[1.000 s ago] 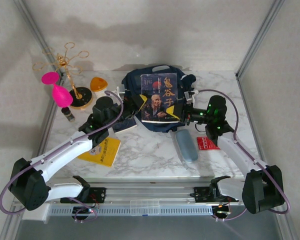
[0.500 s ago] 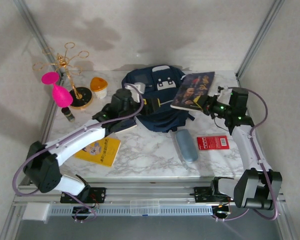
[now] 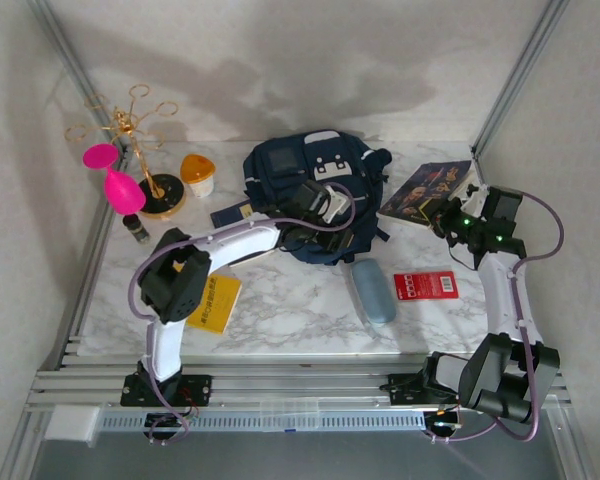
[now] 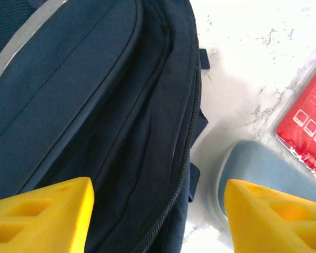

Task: Pack the student bag
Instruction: Open the student bag at the center of the table.

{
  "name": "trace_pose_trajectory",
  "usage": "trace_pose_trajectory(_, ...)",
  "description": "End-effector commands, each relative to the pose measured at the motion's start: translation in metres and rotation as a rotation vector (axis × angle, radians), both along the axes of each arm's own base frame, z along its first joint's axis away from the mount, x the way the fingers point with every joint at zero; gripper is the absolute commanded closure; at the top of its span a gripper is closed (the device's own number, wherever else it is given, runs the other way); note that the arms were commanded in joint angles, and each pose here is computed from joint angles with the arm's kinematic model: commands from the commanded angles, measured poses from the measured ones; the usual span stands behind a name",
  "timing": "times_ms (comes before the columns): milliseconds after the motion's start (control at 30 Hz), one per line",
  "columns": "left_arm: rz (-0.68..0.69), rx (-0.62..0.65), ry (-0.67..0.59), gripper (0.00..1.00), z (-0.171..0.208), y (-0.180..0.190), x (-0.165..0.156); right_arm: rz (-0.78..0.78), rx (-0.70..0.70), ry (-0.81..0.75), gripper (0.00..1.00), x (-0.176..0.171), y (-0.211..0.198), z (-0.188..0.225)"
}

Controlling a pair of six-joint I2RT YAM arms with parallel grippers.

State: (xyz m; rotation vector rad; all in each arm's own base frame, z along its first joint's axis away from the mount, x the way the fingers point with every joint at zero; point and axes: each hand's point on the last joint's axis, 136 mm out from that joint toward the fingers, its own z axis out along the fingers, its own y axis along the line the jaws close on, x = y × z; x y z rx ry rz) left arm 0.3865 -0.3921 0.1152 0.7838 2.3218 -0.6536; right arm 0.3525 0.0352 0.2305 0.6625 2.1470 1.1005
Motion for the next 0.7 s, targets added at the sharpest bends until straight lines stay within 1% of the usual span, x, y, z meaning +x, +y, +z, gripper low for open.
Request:
trace_pose_trajectory(0,-0.067,0.039,0.009,0.35,-0.005,-0.010,0.001,0.021,-0.018,-0.082,1.00,0.002,-0.001,0.011)
trace_pose_trajectory(100,-0.047,0.072,-0.002,0.41,-0.011,-0.010,0.014,0.026,0.003,-0.081,1.00,0.002,0.001,0.007)
trace_pose_trajectory(300,-0.082,0.118,0.014,0.47,-0.024,-0.011,0.022,0.030,0.005,-0.078,1.00,0.003,0.000,0.003)
trace_pose_trajectory(400,-0.051,0.141,0.023,0.52,-0.026,-0.005,0.035,0.031,0.008,-0.076,1.00,0.003,0.000,0.002)
trace_pose_trajectory(467,-0.042,0.137,0.031,0.57,-0.023,-0.003,0.040,0.034,0.014,-0.077,1.00,0.003,0.001,0.001)
trace_pose_trajectory(567,-0.031,0.124,0.019,0.61,-0.017,0.000,0.047,0.036,0.014,-0.076,1.00,0.002,0.001,0.000)
trace_pose_trajectory(667,-0.040,0.118,0.029,0.66,-0.017,0.000,0.046,0.037,0.016,-0.073,1.00,0.002,0.002,-0.002)
